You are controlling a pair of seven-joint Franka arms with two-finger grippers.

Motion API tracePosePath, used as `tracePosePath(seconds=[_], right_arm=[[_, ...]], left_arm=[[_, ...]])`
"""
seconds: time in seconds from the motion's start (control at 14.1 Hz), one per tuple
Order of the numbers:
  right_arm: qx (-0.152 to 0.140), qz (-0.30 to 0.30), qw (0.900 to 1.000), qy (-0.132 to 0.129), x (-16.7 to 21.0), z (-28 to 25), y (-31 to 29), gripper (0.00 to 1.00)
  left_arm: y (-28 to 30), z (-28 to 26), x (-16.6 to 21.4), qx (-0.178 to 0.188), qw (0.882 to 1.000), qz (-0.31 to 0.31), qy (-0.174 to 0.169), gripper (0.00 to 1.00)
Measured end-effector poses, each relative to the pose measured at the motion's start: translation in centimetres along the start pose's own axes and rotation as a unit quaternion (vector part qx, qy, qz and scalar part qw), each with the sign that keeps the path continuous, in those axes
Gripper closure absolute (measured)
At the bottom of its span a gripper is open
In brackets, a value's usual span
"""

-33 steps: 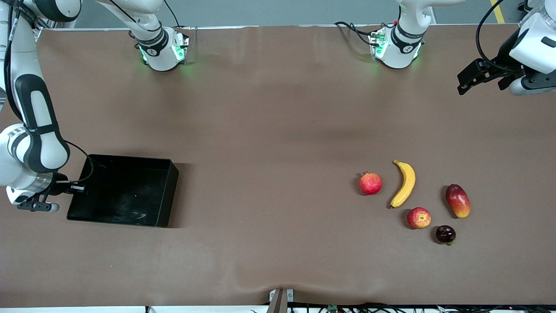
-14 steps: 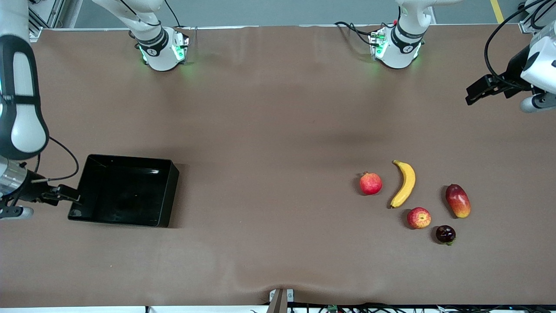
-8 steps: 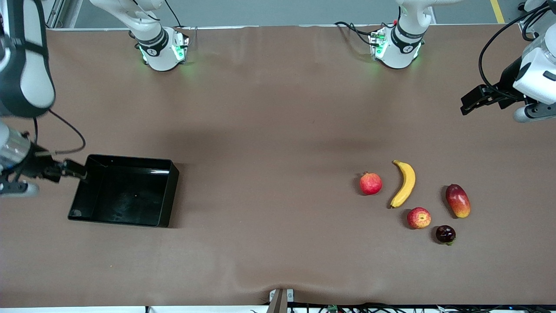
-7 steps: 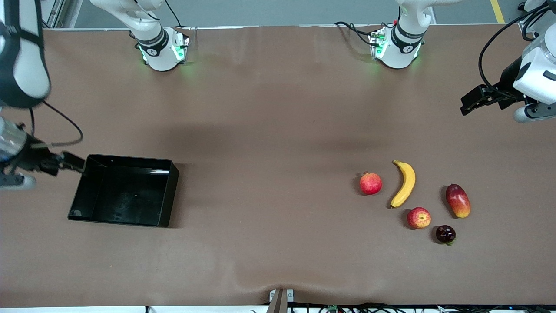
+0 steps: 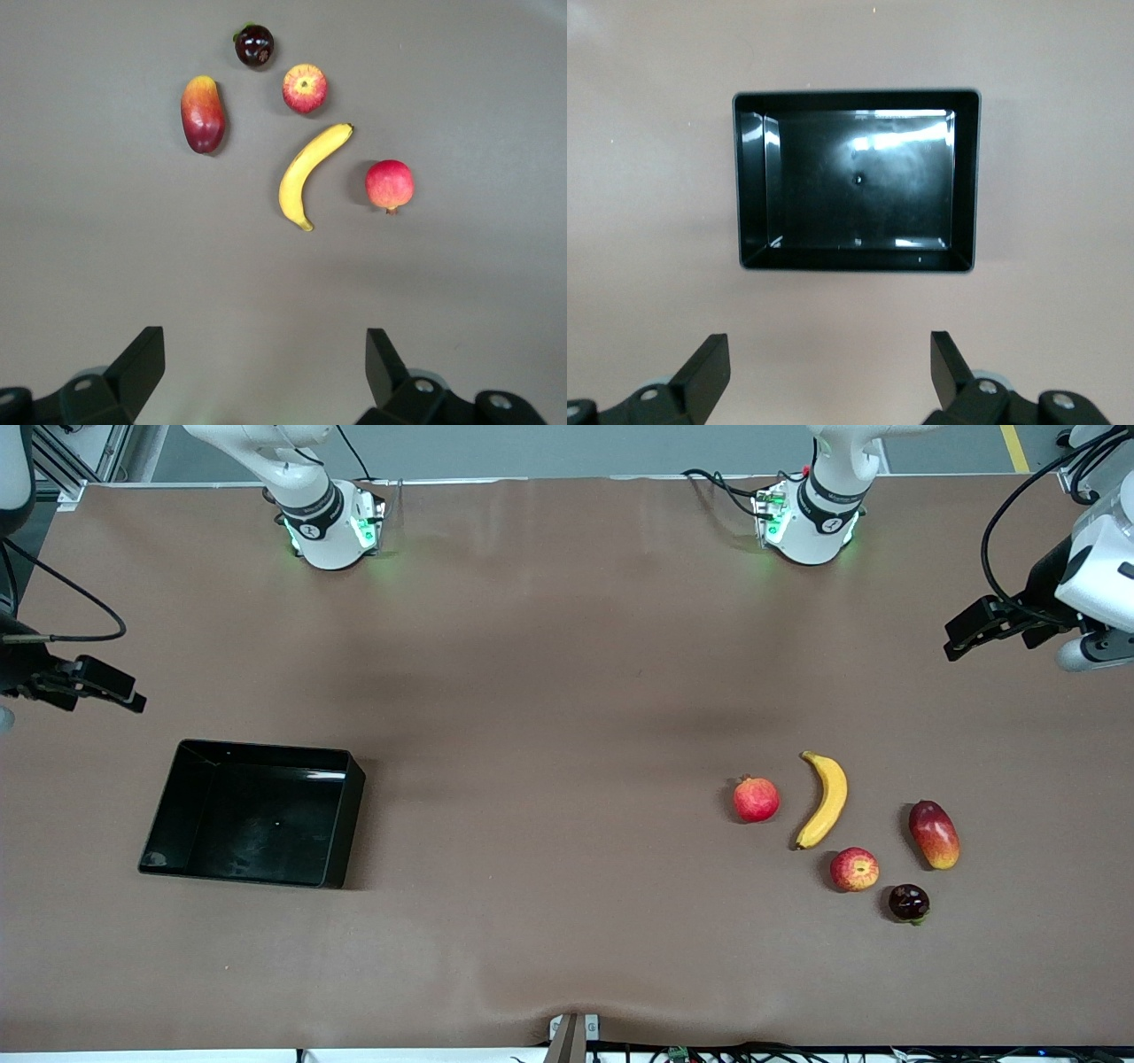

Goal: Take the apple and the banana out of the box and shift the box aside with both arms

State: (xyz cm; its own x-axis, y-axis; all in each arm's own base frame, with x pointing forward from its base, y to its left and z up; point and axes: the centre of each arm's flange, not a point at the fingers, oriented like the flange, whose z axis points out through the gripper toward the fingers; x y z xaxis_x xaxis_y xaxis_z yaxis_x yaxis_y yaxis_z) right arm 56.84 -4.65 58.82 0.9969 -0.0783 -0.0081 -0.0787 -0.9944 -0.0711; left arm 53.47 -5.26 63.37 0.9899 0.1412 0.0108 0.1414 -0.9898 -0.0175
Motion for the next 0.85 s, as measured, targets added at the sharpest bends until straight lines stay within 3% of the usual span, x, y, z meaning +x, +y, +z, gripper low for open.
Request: tracePosePath(seconds=[0.35, 0.85], right_arm=[[-0.007, -0.006, 1.0, -0.019, -3.6, -3.7, -1.2, 0.0], [-0.018, -0.021, 0.999, -0.038, -4.5, -3.7, -2.7, 0.0]], left_arm=[[-0.2, -0.8, 0.0, -0.002, 1.0, 0.014, 0.008, 0.0], [-0.2, -0.8, 0.0, -0.002, 1.0, 0.022, 0.008, 0.0]])
